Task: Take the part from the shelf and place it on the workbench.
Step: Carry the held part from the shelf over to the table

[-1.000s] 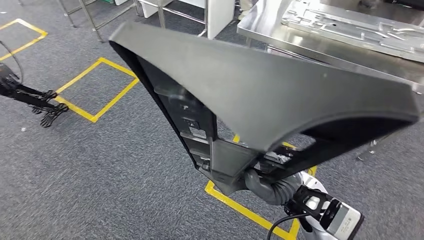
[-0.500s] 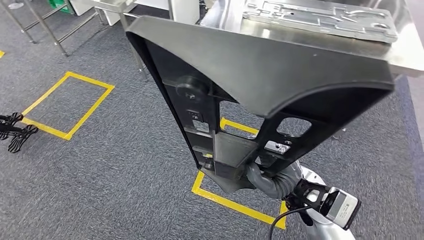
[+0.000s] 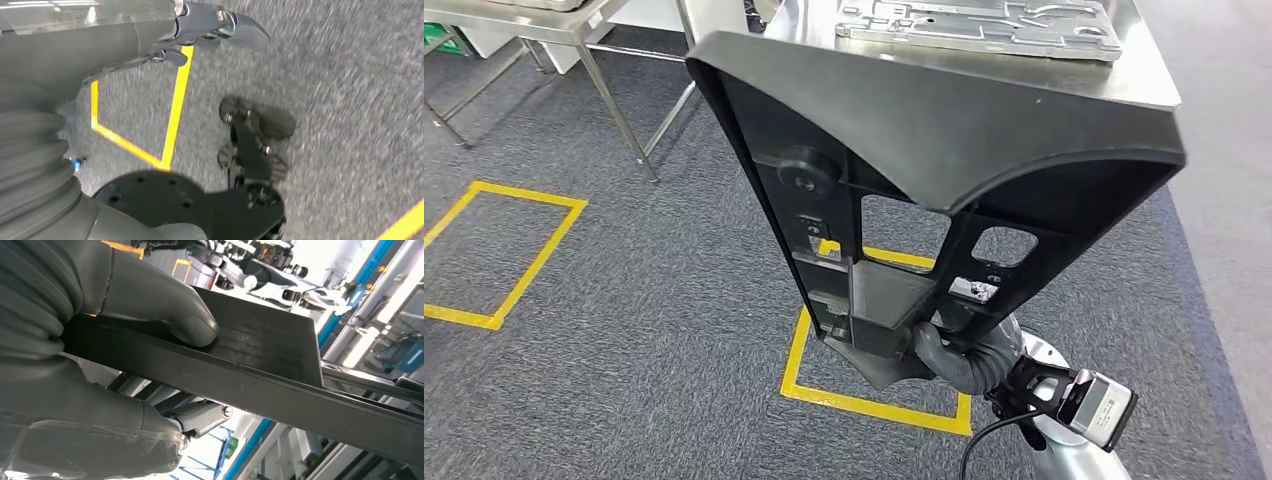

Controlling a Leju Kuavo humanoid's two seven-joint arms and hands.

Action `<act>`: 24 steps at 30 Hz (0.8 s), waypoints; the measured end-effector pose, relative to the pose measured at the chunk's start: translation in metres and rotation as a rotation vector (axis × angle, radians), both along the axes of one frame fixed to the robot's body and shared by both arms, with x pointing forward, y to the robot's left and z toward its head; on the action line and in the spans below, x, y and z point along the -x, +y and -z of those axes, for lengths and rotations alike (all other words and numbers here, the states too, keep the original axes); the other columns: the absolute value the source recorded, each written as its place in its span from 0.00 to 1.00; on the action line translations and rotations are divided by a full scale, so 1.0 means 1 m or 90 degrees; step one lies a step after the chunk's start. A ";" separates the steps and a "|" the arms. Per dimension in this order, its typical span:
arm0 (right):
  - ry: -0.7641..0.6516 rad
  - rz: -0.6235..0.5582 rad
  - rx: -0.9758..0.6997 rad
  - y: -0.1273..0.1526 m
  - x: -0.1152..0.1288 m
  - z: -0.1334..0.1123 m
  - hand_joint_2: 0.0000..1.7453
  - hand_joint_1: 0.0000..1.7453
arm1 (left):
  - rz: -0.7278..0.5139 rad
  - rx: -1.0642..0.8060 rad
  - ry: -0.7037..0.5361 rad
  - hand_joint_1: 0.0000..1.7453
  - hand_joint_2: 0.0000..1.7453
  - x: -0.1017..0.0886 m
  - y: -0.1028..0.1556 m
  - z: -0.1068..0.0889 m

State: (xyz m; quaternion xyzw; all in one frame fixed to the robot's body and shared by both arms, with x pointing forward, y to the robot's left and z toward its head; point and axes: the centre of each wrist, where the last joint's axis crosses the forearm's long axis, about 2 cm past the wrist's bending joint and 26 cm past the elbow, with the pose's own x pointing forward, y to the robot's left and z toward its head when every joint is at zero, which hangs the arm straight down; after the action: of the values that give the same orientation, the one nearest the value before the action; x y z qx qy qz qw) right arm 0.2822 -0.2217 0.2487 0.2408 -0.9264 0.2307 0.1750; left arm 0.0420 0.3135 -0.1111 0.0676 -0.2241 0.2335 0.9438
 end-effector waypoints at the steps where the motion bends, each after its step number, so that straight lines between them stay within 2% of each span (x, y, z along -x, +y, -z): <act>1: -0.002 0.000 0.000 0.000 -0.001 -0.001 1.00 1.00 | 0.000 0.001 -0.001 0.00 1.00 -0.001 0.000 0.000; 15: 0.004 -0.001 0.006 -0.001 -0.004 0.001 1.00 1.00 | 0.006 0.029 -0.021 0.00 1.00 -0.004 -0.002 0.000; 24: 0.018 0.001 0.003 0.000 0.001 0.008 1.00 1.00 | 0.009 0.028 -0.019 0.00 1.00 0.007 -0.002 0.001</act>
State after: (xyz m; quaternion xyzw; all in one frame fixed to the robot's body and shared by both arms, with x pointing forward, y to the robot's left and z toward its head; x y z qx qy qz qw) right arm 0.2815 -0.2221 0.2409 0.2426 -0.9234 0.2294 0.1893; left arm 0.0350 0.3116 -0.1119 0.0415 -0.2334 0.2329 0.9432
